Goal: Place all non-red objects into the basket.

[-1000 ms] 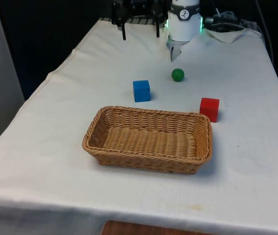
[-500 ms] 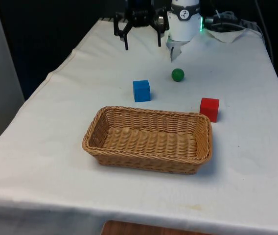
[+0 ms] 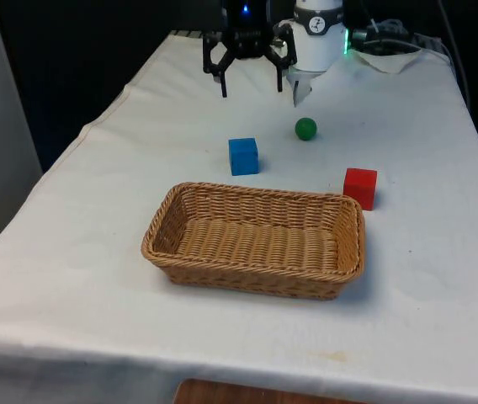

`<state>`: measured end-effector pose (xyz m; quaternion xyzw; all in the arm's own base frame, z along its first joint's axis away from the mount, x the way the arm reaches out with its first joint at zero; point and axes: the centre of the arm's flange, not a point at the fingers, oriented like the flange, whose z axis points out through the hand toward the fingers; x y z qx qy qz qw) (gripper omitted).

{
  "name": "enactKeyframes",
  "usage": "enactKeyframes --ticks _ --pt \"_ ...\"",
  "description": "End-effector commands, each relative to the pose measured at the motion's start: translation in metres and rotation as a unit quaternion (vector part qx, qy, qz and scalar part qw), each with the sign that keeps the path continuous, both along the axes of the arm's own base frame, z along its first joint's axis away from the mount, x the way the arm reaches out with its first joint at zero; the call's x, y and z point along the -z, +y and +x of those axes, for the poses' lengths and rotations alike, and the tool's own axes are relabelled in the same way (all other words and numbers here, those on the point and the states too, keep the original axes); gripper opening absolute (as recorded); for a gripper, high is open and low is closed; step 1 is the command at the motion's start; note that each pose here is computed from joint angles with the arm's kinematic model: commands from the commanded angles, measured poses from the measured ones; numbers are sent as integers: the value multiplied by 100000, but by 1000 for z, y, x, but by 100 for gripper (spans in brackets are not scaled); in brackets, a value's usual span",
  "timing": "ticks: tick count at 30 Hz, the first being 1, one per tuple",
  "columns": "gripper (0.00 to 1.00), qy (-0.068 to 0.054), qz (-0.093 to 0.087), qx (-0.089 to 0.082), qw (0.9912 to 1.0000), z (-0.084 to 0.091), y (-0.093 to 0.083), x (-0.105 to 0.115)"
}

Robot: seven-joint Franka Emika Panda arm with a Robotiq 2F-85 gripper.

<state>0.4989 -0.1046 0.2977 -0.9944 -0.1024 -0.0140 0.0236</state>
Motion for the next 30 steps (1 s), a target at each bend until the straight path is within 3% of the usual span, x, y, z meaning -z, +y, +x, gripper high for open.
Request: enactKeyframes --ticks 1,2,3,10,16,18,19,27,28,30 --pt "100 -441 252 -23 99999 2 3 3" --pt "100 7 -29 -48 100000 1 2 2" --pt "100 -376 170 -7 99999 3 4 6" --pt "100 272 -729 156 99997 8 6 20" --pt "100 -1 -520 81 99999 11 6 38" --pt "100 479 -967 125 99994 11 4 40" --pt "100 -25 -591 52 99998 11 4 42" --pt "100 -49 -990 -427 99994 12 -7 58" --pt "100 418 -1333 -319 99990 11 -6 58" --pt "100 -113 -1058 -566 99993 12 -9 60"
